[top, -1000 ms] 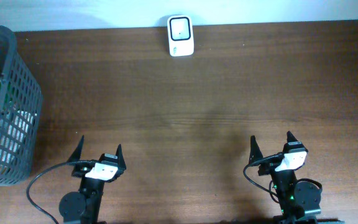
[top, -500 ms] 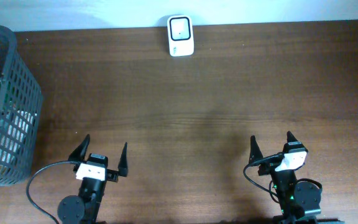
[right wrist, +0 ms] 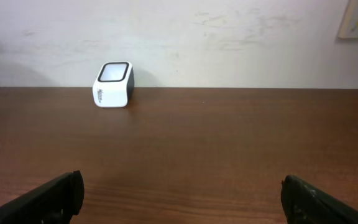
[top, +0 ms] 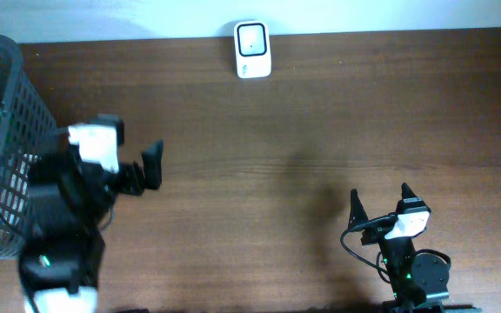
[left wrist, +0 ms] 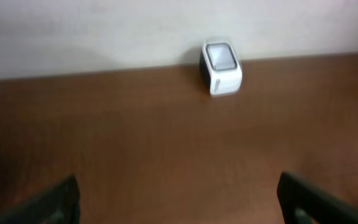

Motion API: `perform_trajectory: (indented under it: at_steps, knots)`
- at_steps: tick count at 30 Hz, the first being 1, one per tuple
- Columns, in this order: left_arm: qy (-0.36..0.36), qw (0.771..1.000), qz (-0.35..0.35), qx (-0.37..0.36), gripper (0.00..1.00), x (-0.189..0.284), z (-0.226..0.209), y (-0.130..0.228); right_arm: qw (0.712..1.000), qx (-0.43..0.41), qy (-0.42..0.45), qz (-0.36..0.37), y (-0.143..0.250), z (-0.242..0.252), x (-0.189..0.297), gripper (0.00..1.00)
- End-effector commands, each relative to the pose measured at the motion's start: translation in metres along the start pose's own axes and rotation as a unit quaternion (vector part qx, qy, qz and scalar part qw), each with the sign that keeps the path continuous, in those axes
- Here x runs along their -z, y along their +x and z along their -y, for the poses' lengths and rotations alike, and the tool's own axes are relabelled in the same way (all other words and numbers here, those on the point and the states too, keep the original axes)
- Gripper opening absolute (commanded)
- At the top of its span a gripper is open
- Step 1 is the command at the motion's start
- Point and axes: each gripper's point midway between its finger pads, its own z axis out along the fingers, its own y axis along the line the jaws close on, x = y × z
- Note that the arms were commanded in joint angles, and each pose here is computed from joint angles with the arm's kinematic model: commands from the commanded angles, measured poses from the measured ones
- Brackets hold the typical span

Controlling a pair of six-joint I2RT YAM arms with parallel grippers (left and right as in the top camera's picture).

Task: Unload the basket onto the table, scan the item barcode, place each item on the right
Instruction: 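Reach the left gripper into the grey basket and grasp the green-lidded jar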

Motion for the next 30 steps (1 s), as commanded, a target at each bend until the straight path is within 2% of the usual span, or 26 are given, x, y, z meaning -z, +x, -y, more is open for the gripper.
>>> perform_trajectory:
  at_steps: [1,5,11,13,14,16,18,19,20,22,23,25,30]
  knots:
    - [0.004,0.998,-0.058,0.020,0.99,-0.011,-0.005,-0.053,1.000,-0.002,0.003,0.000,0.002,0.001,0.000,0.98]
    - [0.023,0.994,-0.099,0.034,0.99,-0.017,-0.002,-0.085,1.000,-0.002,0.003,0.000,0.002,0.001,0.000,0.98]
    - [0.032,0.998,-0.060,0.011,0.99,-0.035,-0.009,-0.113,1.000,-0.002,0.003,0.000,0.002,0.001,0.000,0.98]
    - [-0.017,0.999,-0.029,0.036,0.99,-0.023,-0.038,-0.139,1.000,-0.002,0.004,0.000,0.002,0.001,0.000,0.98]
    - [-0.070,0.996,-0.007,0.056,1.00,-0.010,-0.066,-0.156,1.000,-0.002,0.003,0.000,0.002,0.001,0.000,0.98]
    - [-0.141,0.986,0.023,0.083,1.00,0.013,-0.106,-0.175,1.000,-0.002,0.003,0.000,0.002,0.001,0.000,0.98]
    - [-0.222,0.966,0.046,0.121,0.99,0.040,-0.155,-0.181,1.000,-0.002,0.003,0.000,0.002,0.001,0.000,0.98]
    - [-0.253,0.957,0.047,0.134,1.00,0.049,-0.174,-0.177,1.000,-0.002,0.003,0.000,0.002,0.001,0.000,0.98]
    - [-0.304,0.938,0.040,0.161,1.00,0.059,-0.205,-0.164,1.000,-0.002,0.003,0.000,0.002,0.001,0.000,0.98]
    - [-0.335,0.924,0.021,0.184,0.99,0.062,-0.234,-0.147,1.000,-0.002,0.003,0.000,0.002,0.001,0.000,0.99]
    - [-0.352,0.912,-0.005,0.212,0.99,0.059,-0.257,-0.125,1.000,-0.002,0.003,0.000,0.002,0.001,0.000,0.98]
    - [-0.367,0.894,-0.045,0.252,0.99,0.047,-0.288,-0.090,1.000,-0.002,0.003,0.000,0.002,0.001,0.000,0.98]
    - [-0.384,0.864,-0.140,0.296,0.99,0.009,-0.348,-0.008,1.000,-0.002,0.003,0.000,0.002,0.001,0.000,0.98]
